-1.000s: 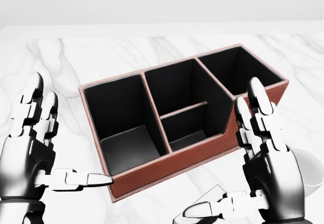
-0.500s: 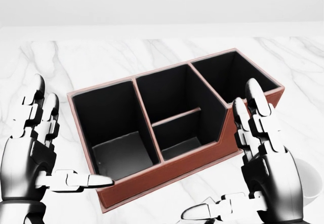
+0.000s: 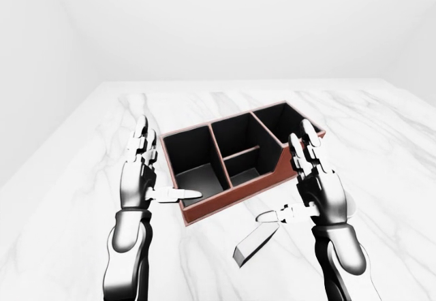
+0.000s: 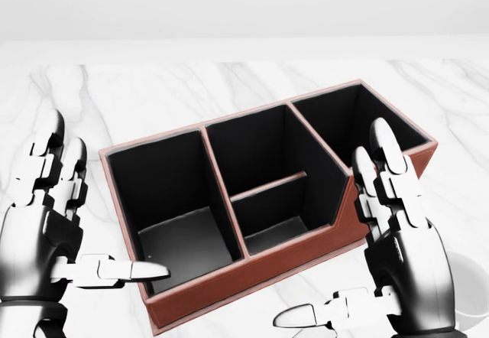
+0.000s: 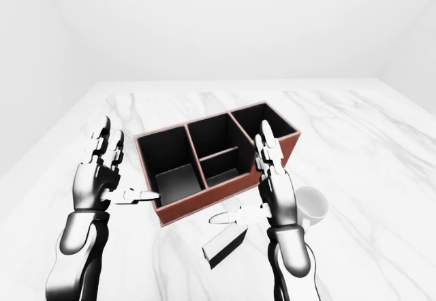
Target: Pick up the book and place it in the front compartment of the caddy.
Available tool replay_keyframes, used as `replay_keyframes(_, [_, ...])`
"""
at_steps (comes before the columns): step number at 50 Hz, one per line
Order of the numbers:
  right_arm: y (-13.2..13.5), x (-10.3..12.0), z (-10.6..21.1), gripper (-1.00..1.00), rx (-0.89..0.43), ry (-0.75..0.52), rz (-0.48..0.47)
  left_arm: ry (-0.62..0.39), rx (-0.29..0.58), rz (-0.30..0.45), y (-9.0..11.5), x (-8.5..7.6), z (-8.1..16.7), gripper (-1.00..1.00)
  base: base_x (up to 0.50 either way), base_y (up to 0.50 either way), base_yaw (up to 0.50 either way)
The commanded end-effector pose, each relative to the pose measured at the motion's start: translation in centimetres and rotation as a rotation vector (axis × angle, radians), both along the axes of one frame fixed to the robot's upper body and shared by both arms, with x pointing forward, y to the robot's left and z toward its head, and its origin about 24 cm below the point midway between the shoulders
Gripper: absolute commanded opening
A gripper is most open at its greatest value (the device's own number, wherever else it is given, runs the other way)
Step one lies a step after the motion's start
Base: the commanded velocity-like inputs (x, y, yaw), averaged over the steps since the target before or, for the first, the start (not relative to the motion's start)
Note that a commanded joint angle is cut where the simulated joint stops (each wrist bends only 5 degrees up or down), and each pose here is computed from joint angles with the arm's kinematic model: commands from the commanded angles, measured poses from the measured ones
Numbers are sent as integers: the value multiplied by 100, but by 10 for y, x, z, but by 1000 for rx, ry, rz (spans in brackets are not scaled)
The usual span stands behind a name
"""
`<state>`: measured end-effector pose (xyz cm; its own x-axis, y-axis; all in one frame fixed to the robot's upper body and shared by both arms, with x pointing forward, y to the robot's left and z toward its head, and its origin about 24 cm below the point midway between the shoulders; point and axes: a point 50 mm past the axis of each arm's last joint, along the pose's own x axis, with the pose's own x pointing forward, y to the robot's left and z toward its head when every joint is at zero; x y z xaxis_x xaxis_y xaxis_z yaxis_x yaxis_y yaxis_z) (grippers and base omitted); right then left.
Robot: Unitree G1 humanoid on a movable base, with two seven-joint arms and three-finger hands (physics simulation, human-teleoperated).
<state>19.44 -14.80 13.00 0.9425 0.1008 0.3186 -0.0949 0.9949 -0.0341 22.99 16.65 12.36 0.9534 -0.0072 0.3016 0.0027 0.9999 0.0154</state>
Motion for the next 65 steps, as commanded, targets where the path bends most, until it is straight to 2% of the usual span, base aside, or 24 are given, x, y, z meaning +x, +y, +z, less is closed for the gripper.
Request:
replay_keyframes(1, [0,0,1,100,-6,-4,-6,-5,-2,2,1,0,1,100,0,0,0])
replay_keyframes(30, [4,-21,35,100,-227,-159,-54,-5,-1,2,1,-1,1,100,0,0,0])
replay_keyframes(42, [1,-31,51,100,-381,-229,-103,-8,1,1,0,-1,2,100,0,0,0])
replay_keyframes(65, [2,-38,48,100,-580,-178,-134,1,1,2,0,0,0,100,0,0,0])
